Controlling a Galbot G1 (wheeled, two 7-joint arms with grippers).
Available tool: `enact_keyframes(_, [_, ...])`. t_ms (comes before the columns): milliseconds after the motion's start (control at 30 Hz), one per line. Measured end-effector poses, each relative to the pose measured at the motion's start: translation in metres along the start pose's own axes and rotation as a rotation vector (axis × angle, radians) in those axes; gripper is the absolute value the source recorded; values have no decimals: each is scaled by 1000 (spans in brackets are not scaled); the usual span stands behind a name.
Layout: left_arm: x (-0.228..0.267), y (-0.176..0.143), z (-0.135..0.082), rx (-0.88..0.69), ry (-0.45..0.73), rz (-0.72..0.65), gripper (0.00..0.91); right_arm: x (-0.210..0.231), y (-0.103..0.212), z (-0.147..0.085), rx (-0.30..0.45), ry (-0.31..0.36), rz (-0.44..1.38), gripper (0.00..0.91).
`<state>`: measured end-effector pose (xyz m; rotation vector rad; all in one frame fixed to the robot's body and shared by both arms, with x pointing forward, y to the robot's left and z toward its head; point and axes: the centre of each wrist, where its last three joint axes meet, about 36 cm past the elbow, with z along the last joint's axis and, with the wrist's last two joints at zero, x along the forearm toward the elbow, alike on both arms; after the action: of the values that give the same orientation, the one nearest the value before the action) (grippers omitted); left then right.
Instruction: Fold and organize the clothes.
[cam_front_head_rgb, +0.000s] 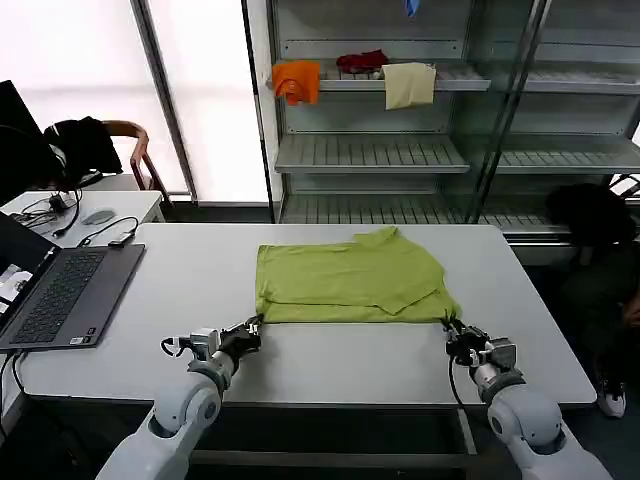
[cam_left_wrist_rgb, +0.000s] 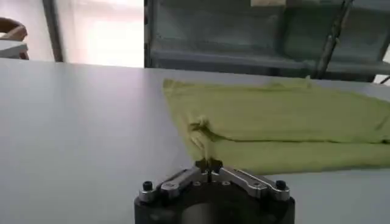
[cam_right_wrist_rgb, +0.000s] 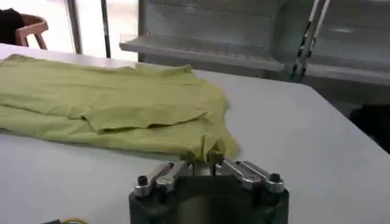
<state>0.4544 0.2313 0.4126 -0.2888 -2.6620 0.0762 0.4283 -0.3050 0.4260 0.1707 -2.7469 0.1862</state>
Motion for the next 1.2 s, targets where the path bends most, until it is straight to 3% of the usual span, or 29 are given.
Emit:
enact_keyframes(767, [27, 1, -11, -47, -2, -55, 0, 28, 1, -18, 22, -3, -19, 0])
enact_keyframes(1200, [81, -12, 6, -113, 10, -129, 10, 89, 30, -15, 74, 5, -86, 0])
